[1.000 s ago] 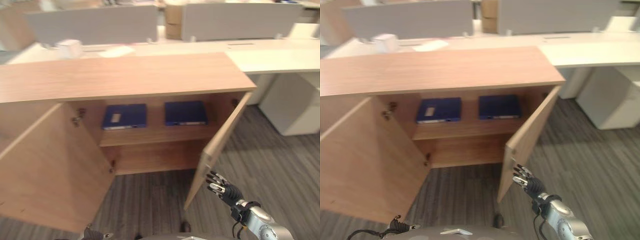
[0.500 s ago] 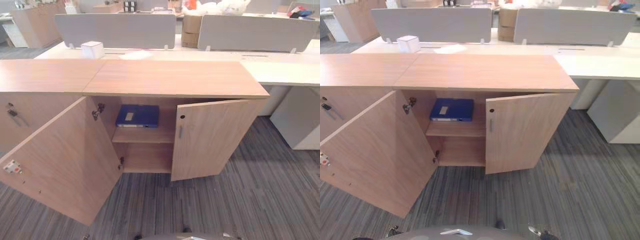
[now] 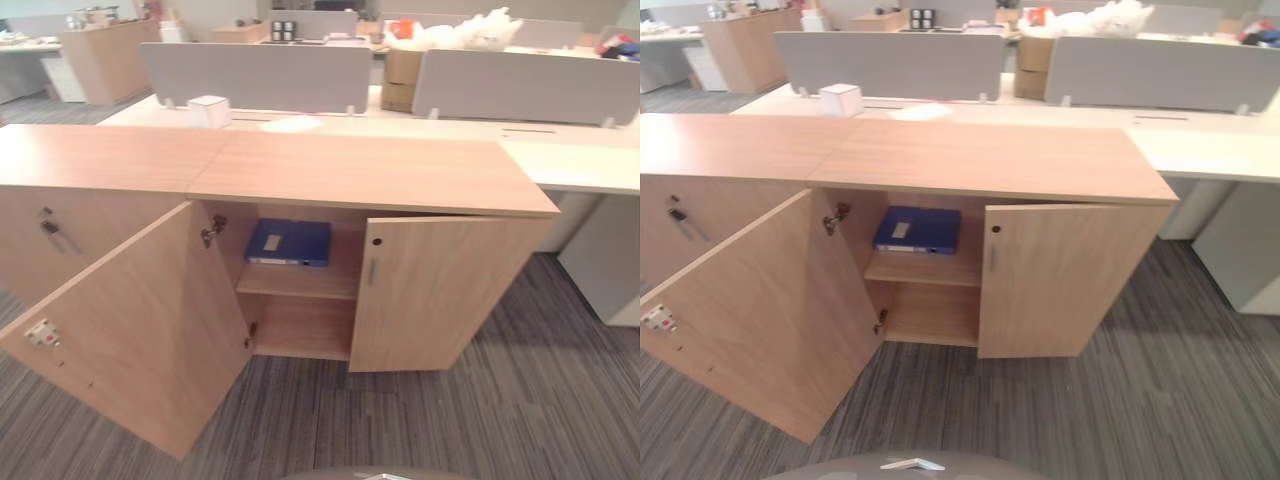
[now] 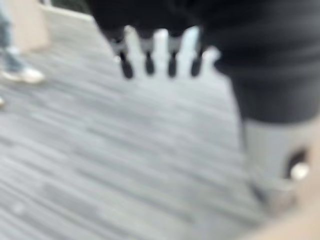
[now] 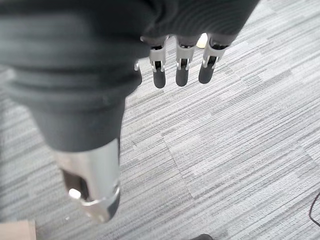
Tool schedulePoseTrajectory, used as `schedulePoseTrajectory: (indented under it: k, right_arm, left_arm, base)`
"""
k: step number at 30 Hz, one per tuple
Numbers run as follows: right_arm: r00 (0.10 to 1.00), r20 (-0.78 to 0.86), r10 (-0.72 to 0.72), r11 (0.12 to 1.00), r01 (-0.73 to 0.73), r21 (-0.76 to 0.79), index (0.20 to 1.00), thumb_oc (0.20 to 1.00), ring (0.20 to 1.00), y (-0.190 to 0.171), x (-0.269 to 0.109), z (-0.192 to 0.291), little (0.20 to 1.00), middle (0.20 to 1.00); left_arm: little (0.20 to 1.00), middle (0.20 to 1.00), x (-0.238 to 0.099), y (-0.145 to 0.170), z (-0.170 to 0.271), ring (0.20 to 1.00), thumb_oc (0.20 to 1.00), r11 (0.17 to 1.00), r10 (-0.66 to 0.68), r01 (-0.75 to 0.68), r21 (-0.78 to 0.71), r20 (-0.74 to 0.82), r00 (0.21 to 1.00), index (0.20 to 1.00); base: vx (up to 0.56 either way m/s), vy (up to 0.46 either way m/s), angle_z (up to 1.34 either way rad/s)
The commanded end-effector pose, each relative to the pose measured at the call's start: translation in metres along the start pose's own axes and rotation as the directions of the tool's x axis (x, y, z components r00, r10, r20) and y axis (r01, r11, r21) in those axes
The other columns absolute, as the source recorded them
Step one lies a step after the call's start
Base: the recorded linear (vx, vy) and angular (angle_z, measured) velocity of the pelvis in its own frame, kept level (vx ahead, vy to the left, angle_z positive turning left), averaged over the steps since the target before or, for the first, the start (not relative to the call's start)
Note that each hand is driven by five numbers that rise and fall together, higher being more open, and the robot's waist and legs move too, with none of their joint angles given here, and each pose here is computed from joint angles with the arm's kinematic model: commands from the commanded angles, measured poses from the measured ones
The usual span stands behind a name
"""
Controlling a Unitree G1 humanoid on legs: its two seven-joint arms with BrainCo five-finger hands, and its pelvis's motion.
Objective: Put the empty folder in the office cabinet
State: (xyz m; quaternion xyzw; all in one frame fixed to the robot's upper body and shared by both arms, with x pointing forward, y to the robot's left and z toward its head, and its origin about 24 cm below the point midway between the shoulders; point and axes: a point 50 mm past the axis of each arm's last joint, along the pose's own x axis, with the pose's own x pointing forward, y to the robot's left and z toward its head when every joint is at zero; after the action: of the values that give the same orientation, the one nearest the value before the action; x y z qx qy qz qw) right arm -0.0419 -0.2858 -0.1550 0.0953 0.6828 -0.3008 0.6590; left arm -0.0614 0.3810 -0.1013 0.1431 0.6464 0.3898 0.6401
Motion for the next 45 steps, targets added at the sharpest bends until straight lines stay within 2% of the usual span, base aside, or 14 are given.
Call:
schedulePoseTrajectory:
  k: [1, 7, 12, 13, 14, 15, 18, 24, 26, 27, 28, 29, 37, 45]
  right_arm:
    - [0.991, 0.071, 0.111, 0.990, -0.116, 0.077, 1.000, 1.000, 1.000, 0.042, -0.002, 0.028, 1.000, 1.000]
    - [0.987, 0.107, 0.122, 0.986, -0.133, 0.101, 1.000, 1.000, 1.000, 0.054, -0.002, 0.031, 1.000, 1.000]
    - [0.991, 0.083, 0.104, 0.987, -0.113, 0.114, 1.000, 1.000, 1.000, 0.058, -0.001, 0.018, 1.000, 1.000]
    - [0.993, 0.080, 0.092, 0.983, -0.104, 0.153, 1.000, 1.000, 1.000, 0.048, -0.001, 0.018, 1.000, 1.000]
    - [0.993, 0.078, 0.094, 0.981, -0.106, 0.160, 1.000, 1.000, 1.000, 0.049, 0.000, 0.016, 1.000, 1.000]
    - [0.994, 0.059, 0.097, 0.987, -0.104, 0.122, 1.000, 1.000, 1.000, 0.055, 0.000, 0.012, 1.000, 1.000]
    - [0.991, 0.052, 0.125, 0.982, -0.131, 0.135, 1.000, 1.000, 1.000, 0.066, -0.001, 0.007, 1.000, 1.000]
    - [0.985, 0.101, 0.139, 0.983, -0.150, 0.109, 1.000, 1.000, 1.000, 0.077, -0.002, 0.012, 1.000, 1.000]
    - [0.986, 0.104, 0.134, 0.984, -0.145, 0.105, 1.000, 1.000, 1.000, 0.076, -0.002, 0.012, 1.000, 1.000]
    - [0.986, 0.109, 0.126, 0.985, -0.137, 0.106, 1.000, 1.000, 1.000, 0.068, -0.002, 0.016, 1.000, 1.000]
    - [0.986, 0.109, 0.128, 0.984, -0.140, 0.107, 1.000, 1.000, 1.000, 0.069, -0.002, 0.016, 1.000, 1.000]
    - [0.988, 0.103, 0.112, 0.987, -0.122, 0.100, 1.000, 1.000, 1.000, 0.058, -0.001, 0.014, 1.000, 1.000]
    - [0.992, 0.068, 0.108, 0.991, -0.113, 0.072, 1.000, 1.000, 1.000, 0.050, 0.000, 0.006, 1.000, 1.000]
    - [0.994, 0.060, 0.095, 0.993, -0.098, 0.059, 1.000, 1.000, 1.000, 0.043, 0.001, 0.002, 1.000, 1.000]
  left_arm:
    - [1.000, 1.000, 0.001, 0.005, 0.033, 1.000, 1.000, 0.995, 0.051, -0.044, -0.094, 0.073, 0.996, 1.000]
    - [1.000, 1.000, -0.001, 0.002, 0.055, 1.000, 1.000, 0.988, 0.091, -0.073, -0.138, 0.131, 0.987, 1.000]
    - [1.000, 1.000, -0.009, 0.018, 0.108, 1.000, 1.000, 0.974, 0.189, -0.141, -0.176, 0.294, 0.937, 1.000]
    - [1.000, 1.000, -0.023, 0.097, 0.154, 1.000, 1.000, 0.918, 0.359, -0.251, -0.306, 0.378, 0.853, 1.000]
    - [1.000, 1.000, -0.057, 0.111, 0.204, 1.000, 1.000, 0.907, 0.418, -0.277, -0.318, 0.589, 0.692, 1.000]
    - [1.000, 1.000, -0.036, 0.075, 0.173, 1.000, 1.000, 0.947, 0.317, -0.228, -0.225, 0.556, 0.768, 1.000]
    - [1.000, 1.000, -0.032, 0.042, 0.164, 1.000, 1.000, 0.953, 0.283, -0.173, -0.247, 0.535, 0.796, 1.000]
    - [1.000, 1.000, -0.061, -0.001, 0.214, 1.000, 1.000, 0.978, 0.200, -0.104, -0.179, 0.689, 0.697, 1.000]
    - [1.000, 1.000, -0.066, -0.006, 0.221, 1.000, 1.000, 0.982, 0.184, -0.099, -0.160, 0.713, 0.677, 1.000]
    - [1.000, 1.000, -0.087, 0.038, 0.262, 1.000, 1.000, 0.962, 0.272, -0.155, -0.224, 0.757, 0.594, 1.000]
    - [1.000, 1.000, -0.087, 0.039, 0.263, 1.000, 1.000, 0.962, 0.273, -0.155, -0.224, 0.758, 0.592, 1.000]
    - [1.000, 1.000, -0.137, 0.076, 0.295, 1.000, 1.000, 0.949, 0.308, -0.182, -0.259, 0.885, 0.349, 1.000]
    - [1.000, 1.000, -0.146, 0.060, 0.291, 1.000, 1.000, 0.961, 0.262, -0.171, -0.219, 0.921, 0.289, 1.000]
    - [1.000, 1.000, -0.169, 0.015, 0.286, 1.000, 1.000, 0.983, 0.147, 0.072, -0.166, 0.965, 0.215, 1.000]
  base:
    - [-0.01, 0.081, 0.42]
    - [-0.02, 0.050, 0.13]
    - [-0.02, 0.026, -0.01]
    - [-0.03, 0.053, -0.08]
    - [-0.06, 0.076, -0.06]
    - [-0.04, 0.062, 0.00]
    - [-0.03, 0.058, -0.03]
    - [0.00, 0.052, -0.22]
    - [0.02, 0.039, -0.25]
    - [0.02, 0.034, -0.20]
    - [0.06, 0.063, -0.15]
    - [0.03, 0.044, -0.10]
    - [0.03, -0.002, 0.00]
    - [0.02, -0.035, 0.01]
